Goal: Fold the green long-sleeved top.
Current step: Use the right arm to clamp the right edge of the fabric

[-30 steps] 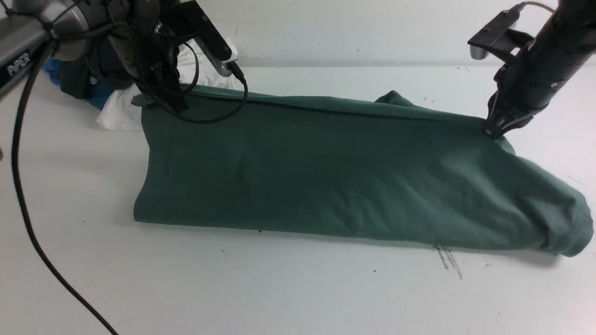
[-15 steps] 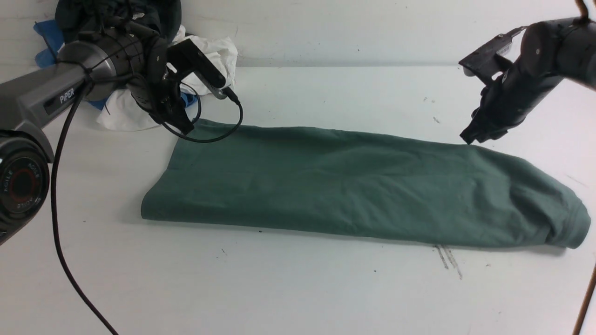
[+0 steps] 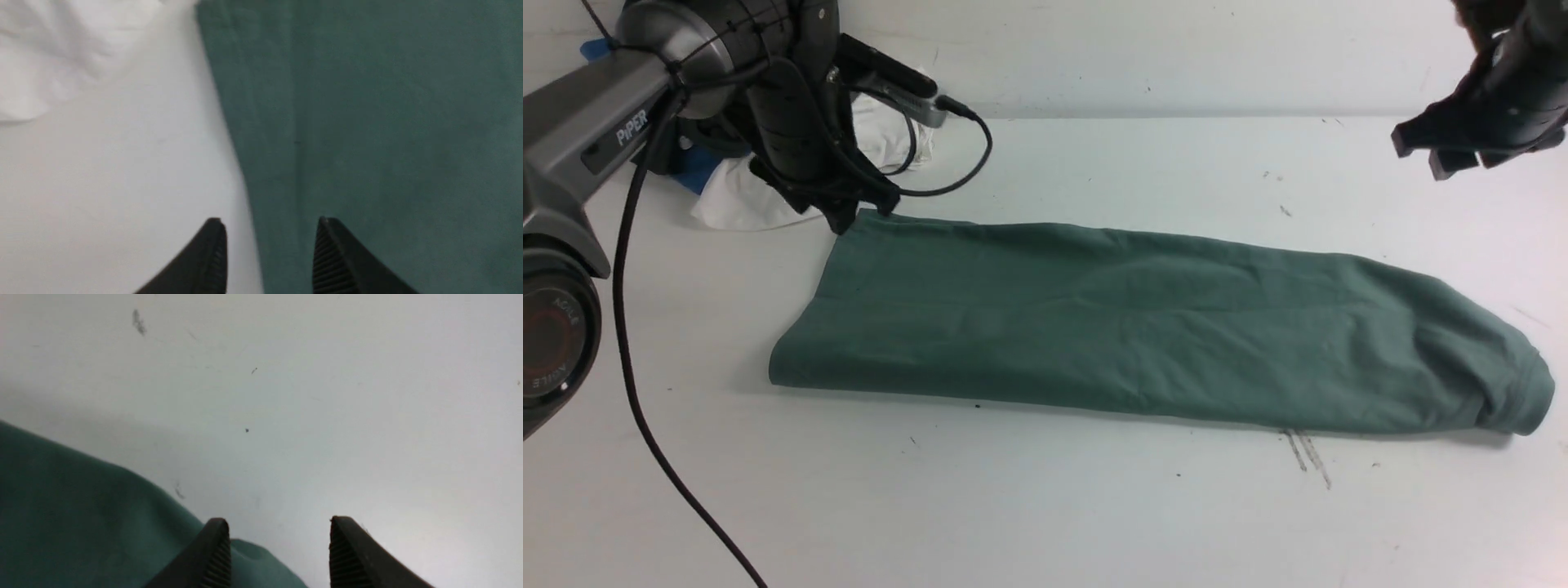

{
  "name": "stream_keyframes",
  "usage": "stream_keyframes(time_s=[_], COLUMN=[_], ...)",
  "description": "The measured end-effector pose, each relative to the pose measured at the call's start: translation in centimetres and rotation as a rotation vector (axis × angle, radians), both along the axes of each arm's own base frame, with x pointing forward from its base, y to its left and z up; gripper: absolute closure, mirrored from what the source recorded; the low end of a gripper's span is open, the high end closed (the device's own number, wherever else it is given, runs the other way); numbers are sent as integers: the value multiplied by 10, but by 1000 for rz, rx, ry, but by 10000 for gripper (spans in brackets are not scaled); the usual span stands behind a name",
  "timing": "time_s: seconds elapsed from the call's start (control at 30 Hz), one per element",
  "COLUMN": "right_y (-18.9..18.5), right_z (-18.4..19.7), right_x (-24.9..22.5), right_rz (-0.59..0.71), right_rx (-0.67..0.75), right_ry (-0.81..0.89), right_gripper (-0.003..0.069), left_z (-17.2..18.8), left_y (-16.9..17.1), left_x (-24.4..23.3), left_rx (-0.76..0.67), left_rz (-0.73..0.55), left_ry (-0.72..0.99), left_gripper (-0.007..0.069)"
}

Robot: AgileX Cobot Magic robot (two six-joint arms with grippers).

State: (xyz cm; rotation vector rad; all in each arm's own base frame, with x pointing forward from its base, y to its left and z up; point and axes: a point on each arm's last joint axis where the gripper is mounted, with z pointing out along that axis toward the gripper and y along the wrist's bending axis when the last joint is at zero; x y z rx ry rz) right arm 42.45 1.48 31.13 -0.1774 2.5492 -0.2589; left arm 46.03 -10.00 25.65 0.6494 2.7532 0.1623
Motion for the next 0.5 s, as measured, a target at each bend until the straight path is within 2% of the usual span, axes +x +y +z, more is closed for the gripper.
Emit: stream_keyframes(time_s=[0.07, 0.1, 0.13, 0.2, 0.33, 0.4, 0.5], right_y=[2, 2, 3, 1, -15, -37, -54], right_z=[2, 2, 3, -10, -33, -59, -79], right_x=[-26, -29, -52, -76, -103, -115, -122], right_rz=[1, 1, 2, -10, -106, -212, -284], right_rx=[48, 48, 83, 106, 151, 175, 187], right_ry=[18, 19, 22, 49, 79, 119, 144], right_gripper=[336, 336, 336, 336, 336, 336, 329], left_z=[-5, -6, -11, -18, -27, -34, -40], left_y=[-9, -10, -15, -20, -23, -23, -23], left_x=[-5, -5, -8, -12, -16, -19, -21], left_rx=[-50, -55, -97, -144, -183, -183, -179], left_rz=[-46, -49, -76, -107, -125, -125, -125], left_ry=[45, 49, 83, 118, 162, 189, 209], left_gripper=[468, 476, 541, 601, 628, 633, 633])
